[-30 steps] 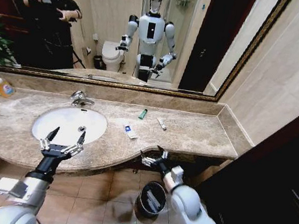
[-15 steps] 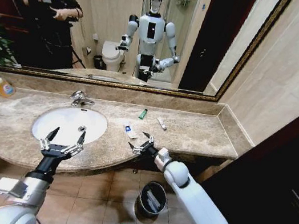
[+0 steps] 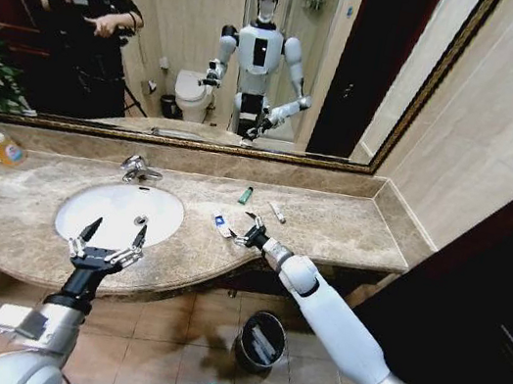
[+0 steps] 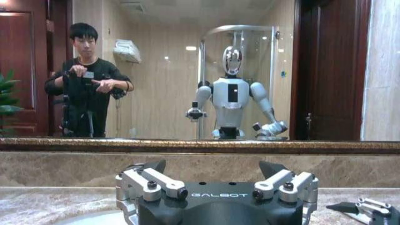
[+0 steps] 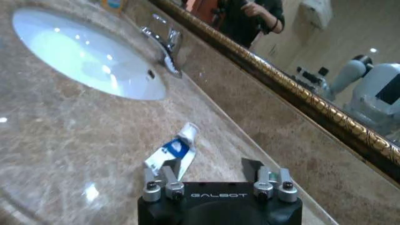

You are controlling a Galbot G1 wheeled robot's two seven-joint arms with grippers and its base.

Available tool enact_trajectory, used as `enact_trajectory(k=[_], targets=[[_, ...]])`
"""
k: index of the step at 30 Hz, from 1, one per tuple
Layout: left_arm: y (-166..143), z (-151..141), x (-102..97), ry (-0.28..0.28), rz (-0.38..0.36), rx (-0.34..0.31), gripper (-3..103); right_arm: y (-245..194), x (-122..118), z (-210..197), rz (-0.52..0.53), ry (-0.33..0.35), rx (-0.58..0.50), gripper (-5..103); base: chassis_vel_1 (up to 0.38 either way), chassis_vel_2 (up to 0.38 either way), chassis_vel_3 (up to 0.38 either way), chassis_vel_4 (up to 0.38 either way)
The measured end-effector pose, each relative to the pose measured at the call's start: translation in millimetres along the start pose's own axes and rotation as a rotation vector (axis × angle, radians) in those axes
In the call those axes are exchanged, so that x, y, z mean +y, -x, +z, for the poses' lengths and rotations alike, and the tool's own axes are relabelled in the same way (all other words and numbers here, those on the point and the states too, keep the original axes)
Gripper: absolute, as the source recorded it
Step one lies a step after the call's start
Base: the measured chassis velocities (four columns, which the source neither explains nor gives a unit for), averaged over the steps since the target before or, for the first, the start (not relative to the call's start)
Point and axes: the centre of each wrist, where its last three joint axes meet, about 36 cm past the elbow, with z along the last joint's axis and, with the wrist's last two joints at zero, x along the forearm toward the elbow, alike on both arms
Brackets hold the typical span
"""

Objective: Pick up the trash from the sink and place it in the trash bin.

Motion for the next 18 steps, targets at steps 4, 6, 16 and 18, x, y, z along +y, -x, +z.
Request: enact_trajectory(k=[4, 6, 16, 18], targets=[[0.0, 0.0, 0.0, 0.0, 0.0, 0.0, 100, -14.8, -0.4, 1.0, -0.024, -0.001, 0.011, 62, 0.0, 0.0, 0.0, 0.0], [0.0, 0.0, 0.0, 0.0, 0.0, 0.0, 100, -17.0, 0.3, 1.8, -0.028, -0.001, 0.013, 62, 0.0, 0.0, 0.0, 0.0], [0.0, 0.0, 0.0, 0.0, 0.0, 0.0, 100, -25.9, 15.0, 18.4, -0.06, 0.003, 0.042, 66, 0.0, 0.0, 0.0, 0.0], [0.0, 0.0, 0.0, 0.0, 0.0, 0.0, 100, -25.5, 15.9, 19.3, -0.059, 0.005, 0.044, 64, 0.0, 0.0, 0.0, 0.0]])
